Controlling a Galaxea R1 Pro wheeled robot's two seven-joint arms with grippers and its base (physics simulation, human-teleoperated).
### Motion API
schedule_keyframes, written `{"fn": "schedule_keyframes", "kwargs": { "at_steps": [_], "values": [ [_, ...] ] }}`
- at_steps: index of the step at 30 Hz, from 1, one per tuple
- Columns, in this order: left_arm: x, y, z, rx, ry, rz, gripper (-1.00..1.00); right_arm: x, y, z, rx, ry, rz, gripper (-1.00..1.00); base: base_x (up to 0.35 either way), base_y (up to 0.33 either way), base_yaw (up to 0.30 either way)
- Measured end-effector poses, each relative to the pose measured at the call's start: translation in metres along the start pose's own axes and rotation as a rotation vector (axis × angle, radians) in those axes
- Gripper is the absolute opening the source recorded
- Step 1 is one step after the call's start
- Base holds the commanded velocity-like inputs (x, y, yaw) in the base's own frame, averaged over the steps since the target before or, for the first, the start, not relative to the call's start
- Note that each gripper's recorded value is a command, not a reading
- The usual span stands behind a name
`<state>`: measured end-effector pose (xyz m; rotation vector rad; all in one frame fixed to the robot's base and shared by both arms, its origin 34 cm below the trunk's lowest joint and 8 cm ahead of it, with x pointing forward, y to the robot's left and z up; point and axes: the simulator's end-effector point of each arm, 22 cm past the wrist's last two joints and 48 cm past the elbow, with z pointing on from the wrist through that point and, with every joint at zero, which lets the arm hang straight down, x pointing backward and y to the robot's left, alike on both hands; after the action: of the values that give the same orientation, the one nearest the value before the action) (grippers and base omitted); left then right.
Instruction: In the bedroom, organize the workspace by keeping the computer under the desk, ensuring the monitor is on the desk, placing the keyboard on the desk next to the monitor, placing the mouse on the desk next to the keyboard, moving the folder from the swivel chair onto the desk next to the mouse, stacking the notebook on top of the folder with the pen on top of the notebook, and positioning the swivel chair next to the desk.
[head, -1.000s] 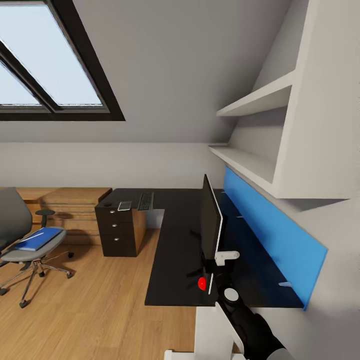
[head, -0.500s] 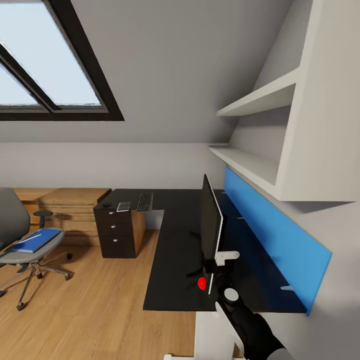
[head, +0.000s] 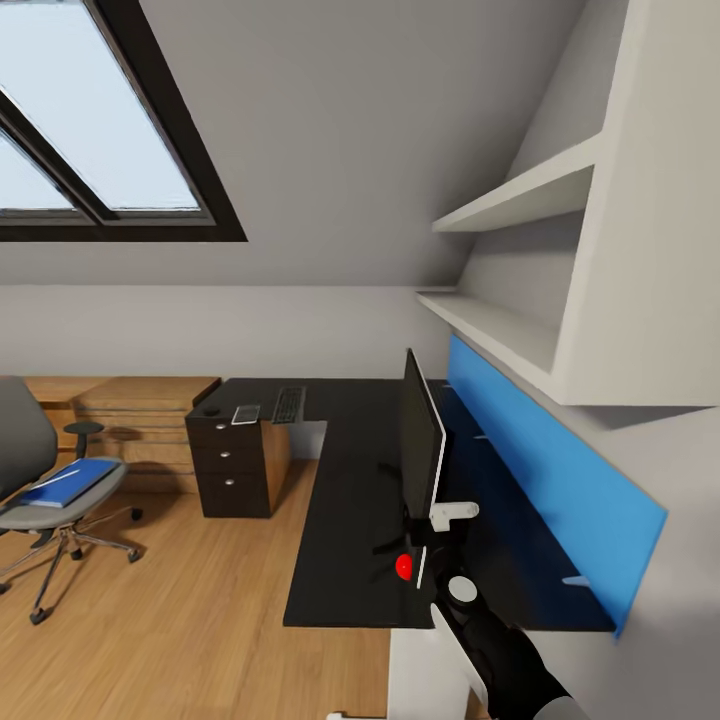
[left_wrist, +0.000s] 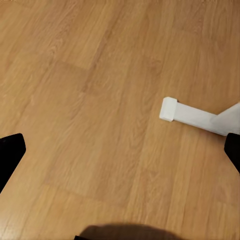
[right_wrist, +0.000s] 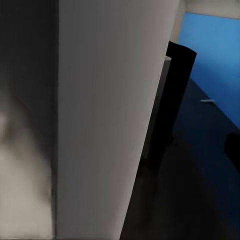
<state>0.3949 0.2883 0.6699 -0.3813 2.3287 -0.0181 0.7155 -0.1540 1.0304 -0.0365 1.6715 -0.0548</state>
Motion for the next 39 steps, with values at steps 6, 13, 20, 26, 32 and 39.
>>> {"fn": "schedule_keyframes", "kwargs": {
  "at_steps": [6, 13, 20, 26, 32, 39],
  "values": [
    [0.0000, 0.0000, 0.0000, -0.001, 0.000, -0.001, 1.00, 0.0003, -0.0003, 0.0000, 0.001, 0.001, 0.001, 1.00, 0.157, -0.167, 0.000],
    [-0.0001, 0.0004, 0.0002, -0.001, 0.000, -0.001, 1.00, 0.0004, -0.0001, 0.0002, 0.000, 0.001, 0.001, 1.00, 0.034, -0.034, 0.000],
    [-0.0003, 0.0009, 0.0002, -0.002, 0.000, -0.001, 1.00, 0.0005, -0.0001, 0.0002, 0.000, 0.001, 0.001, 1.00, 0.004, -0.004, 0.000],
    [-0.0003, 0.0010, 0.0001, -0.002, 0.000, -0.001, 1.00, 0.0004, -0.0001, 0.0001, 0.000, 0.001, 0.001, 1.00, 0.040, 0.000, 0.000],
    [-0.0004, 0.0011, 0.0001, -0.002, 0.000, -0.001, 1.00, 0.0004, -0.0003, 0.0000, 0.001, 0.001, 0.002, 1.00, 0.132, 0.000, 0.000],
    [-0.0003, 0.0011, 0.0002, -0.002, 0.000, 0.000, 1.00, 0.0011, -0.0001, 0.0002, 0.000, 0.002, 0.001, 1.00, 0.032, 0.000, 0.000]
  ]
}}
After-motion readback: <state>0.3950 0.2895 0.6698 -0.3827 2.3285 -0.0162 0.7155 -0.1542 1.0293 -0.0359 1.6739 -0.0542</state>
